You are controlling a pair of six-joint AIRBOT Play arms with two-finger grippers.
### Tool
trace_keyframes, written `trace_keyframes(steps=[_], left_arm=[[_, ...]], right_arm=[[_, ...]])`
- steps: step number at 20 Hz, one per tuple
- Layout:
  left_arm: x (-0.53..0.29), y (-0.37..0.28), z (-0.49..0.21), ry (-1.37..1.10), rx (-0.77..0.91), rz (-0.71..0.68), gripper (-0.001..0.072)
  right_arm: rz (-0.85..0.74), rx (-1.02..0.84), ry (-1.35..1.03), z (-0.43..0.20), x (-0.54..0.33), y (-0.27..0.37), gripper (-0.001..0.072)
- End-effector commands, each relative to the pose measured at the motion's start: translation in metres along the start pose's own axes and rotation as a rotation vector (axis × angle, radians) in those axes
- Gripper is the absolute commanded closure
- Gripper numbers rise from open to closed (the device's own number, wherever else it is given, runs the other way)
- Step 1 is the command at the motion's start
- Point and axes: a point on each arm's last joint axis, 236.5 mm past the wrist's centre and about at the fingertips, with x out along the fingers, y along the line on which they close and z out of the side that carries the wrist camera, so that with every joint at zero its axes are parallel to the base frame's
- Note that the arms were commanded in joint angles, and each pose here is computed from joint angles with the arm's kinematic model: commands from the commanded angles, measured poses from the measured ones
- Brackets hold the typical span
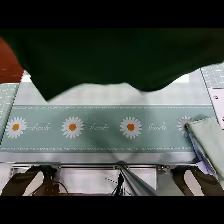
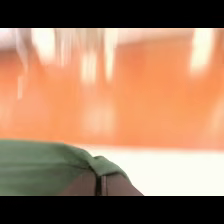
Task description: Fold the shirts.
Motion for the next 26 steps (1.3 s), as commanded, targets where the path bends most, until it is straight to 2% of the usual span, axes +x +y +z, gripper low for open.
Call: trace_keyframes(steps=[1, 3, 5, 9, 14, 17, 21, 24, 26], left_arm=[[-0.122, -0.037, 0.123, -0.389, 0.146, 0.098, 0.0672], [-0.171, -0.055, 0.144, -0.472, 0.218, 0.146, 0.0672], [-0.206, -0.057, 0.141, -0.470, 0.205, 0.214, 0.0673], [-0.219, -0.055, 0.080, -0.237, 0.110, 0.263, 0.0673], [-0.191, -0.054, -0.036, 0.258, -0.069, 0.194, 0.0673], [-0.159, -0.052, -0.071, 0.389, -0.216, 0.145, 0.0672], [-0.105, -0.036, -0.159, 0.690, -0.340, 0.088, 0.0672], [-0.042, -0.014, -0.219, 0.779, -0.421, 0.071, 0.0672], [0.005, 0.000, -0.251, 0.800, -0.465, 0.043, 0.0672]], right_arm=[[-0.017, -0.109, -0.315, 0.112, -0.089, 0.053, 0.0668], [-0.058, -0.134, -0.380, 0.136, -0.119, 0.063, 0.0668], [-0.121, -0.170, -0.385, 0.143, -0.145, 0.067, 0.0668], [-0.211, -0.163, -0.181, 0.099, -0.164, 0.061, 0.0668], [-0.285, -0.130, 0.332, -0.008, -0.146, 0.017, 0.0669], [-0.231, -0.042, 0.528, -0.047, -0.108, -0.002, 0.0669], [-0.181, 0.121, 0.862, -0.135, -0.043, -0.049, 0.0669], [-0.102, 0.167, 1.003, -0.195, 0.025, -0.062, 0.0669], [-0.076, 0.145, 1.000, -0.223, 0.083, -0.067, 0.0668]])
